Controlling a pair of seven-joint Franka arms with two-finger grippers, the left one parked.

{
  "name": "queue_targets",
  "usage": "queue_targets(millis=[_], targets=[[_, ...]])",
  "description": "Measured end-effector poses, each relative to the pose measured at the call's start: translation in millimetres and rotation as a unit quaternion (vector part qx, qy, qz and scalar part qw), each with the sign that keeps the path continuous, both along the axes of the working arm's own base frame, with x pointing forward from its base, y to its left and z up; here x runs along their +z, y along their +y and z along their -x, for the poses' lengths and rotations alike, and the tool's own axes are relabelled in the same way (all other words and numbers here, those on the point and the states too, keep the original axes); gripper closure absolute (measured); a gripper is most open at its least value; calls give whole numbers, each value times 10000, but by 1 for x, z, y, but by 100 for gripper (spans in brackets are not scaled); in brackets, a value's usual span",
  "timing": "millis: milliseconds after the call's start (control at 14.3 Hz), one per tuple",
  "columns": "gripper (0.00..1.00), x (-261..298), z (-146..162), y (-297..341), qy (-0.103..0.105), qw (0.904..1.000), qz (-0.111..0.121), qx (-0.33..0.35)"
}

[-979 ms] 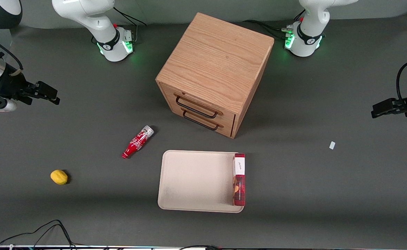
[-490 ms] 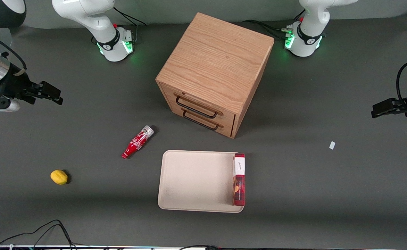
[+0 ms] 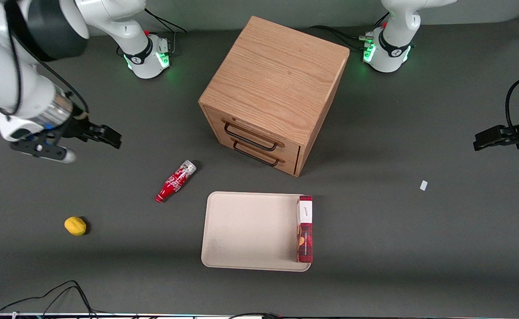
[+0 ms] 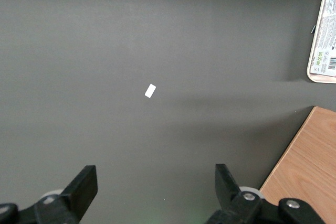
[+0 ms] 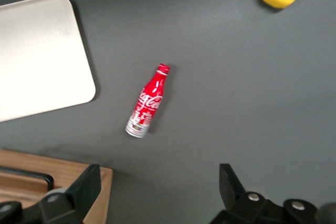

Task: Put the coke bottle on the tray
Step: 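Lower the open right gripper over the red Coca-Cola bottle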

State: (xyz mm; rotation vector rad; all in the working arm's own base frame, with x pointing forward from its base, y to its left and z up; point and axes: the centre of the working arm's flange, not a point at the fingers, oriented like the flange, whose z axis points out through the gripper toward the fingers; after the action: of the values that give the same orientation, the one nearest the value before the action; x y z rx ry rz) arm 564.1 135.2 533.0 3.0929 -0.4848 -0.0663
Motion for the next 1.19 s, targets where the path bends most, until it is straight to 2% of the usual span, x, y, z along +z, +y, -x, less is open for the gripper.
queue_targets(millis=[210,490,699,1189], targets=[[0,-39,-14,16,128,9994,40,-320],[0,-94,-26,19,57,9969,27,-783],[0,-147,-23,18,-68,9944,-15,-1052],[0,-264,-11,31,-39,9900,-47,-1410]])
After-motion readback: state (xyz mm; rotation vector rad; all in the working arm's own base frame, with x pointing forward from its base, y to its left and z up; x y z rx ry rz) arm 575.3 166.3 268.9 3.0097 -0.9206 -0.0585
